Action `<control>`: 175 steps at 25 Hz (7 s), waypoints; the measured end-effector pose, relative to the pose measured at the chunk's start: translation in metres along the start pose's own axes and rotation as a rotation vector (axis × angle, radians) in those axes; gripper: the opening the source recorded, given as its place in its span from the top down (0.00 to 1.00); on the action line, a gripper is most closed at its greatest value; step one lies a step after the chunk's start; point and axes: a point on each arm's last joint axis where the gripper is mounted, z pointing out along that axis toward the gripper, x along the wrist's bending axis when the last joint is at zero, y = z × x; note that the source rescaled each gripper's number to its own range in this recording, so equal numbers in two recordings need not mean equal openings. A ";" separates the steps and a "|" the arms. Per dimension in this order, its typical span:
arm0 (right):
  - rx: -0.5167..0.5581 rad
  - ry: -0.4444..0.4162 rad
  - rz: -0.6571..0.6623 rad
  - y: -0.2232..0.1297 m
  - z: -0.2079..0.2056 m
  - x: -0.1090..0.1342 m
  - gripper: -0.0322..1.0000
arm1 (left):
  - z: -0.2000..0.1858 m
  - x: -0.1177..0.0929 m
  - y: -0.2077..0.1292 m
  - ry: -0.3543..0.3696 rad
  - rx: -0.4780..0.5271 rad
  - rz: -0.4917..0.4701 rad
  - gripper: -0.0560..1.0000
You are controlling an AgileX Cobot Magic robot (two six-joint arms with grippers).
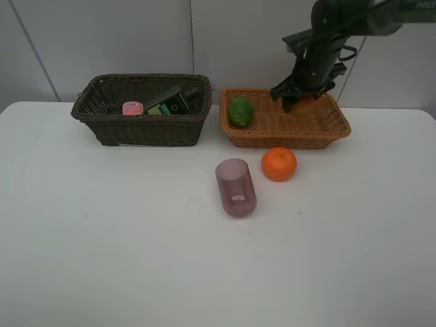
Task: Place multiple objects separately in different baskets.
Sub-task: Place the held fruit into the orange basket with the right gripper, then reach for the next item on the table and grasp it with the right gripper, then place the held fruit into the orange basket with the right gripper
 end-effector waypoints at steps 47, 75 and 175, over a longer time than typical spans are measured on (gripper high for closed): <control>0.038 -0.001 0.087 -0.003 -0.047 -0.011 0.05 | 0.000 0.000 0.000 0.000 0.000 0.000 0.24; 0.102 0.172 0.150 -0.070 -0.106 0.035 0.05 | 0.000 0.000 0.000 0.000 0.000 0.000 0.24; 0.277 0.128 0.349 -0.085 0.027 0.089 0.64 | 0.000 0.000 0.000 0.000 0.000 0.000 0.24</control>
